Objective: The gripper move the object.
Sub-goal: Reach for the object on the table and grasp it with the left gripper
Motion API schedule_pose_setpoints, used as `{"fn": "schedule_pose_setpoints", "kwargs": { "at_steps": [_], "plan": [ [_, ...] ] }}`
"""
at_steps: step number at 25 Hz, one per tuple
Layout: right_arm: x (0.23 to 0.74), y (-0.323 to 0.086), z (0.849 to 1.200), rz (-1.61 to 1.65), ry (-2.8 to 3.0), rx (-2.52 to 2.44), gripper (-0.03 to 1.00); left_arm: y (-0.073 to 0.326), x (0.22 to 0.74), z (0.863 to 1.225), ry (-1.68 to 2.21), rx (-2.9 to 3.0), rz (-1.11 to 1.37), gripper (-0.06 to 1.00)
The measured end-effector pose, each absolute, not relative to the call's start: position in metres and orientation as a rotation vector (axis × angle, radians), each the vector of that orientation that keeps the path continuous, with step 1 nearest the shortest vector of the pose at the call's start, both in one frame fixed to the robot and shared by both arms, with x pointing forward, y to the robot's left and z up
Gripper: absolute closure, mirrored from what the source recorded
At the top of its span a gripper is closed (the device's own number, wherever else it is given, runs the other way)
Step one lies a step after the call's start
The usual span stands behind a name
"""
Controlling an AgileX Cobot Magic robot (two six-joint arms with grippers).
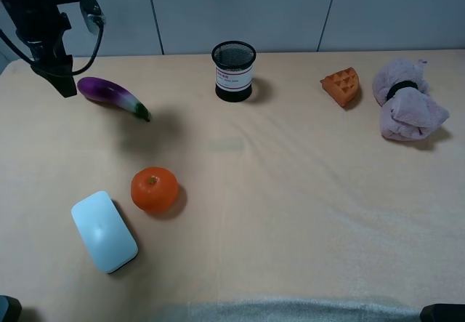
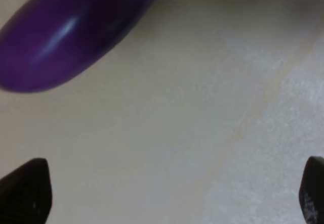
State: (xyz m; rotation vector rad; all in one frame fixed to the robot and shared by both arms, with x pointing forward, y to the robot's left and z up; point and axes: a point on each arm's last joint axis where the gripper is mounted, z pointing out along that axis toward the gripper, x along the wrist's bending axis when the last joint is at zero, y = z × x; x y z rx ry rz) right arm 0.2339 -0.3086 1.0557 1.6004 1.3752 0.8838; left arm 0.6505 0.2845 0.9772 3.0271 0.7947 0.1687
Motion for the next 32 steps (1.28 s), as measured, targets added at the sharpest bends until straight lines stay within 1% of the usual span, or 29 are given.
{"fn": "schedule_pose_setpoints", "kwargs": {
  "at_steps": [11,17,32],
  "plan": [
    [0.234,-0.309,1.056,0.884,1.375,1.600,0.28,0.281,0.666,0.943,0.599,3.065,0.223,-0.03],
    [0.234,-0.309,1.056,0.884,1.375,1.600,0.28,0.270,0.680,0.935,0.471,3.073,0.283,-0.03],
    [0.234,-0.309,1.056,0.884,1.375,1.600,0.28,0.265,0.703,0.894,0.356,3.083,0.279,-0.03]
  ]
}}
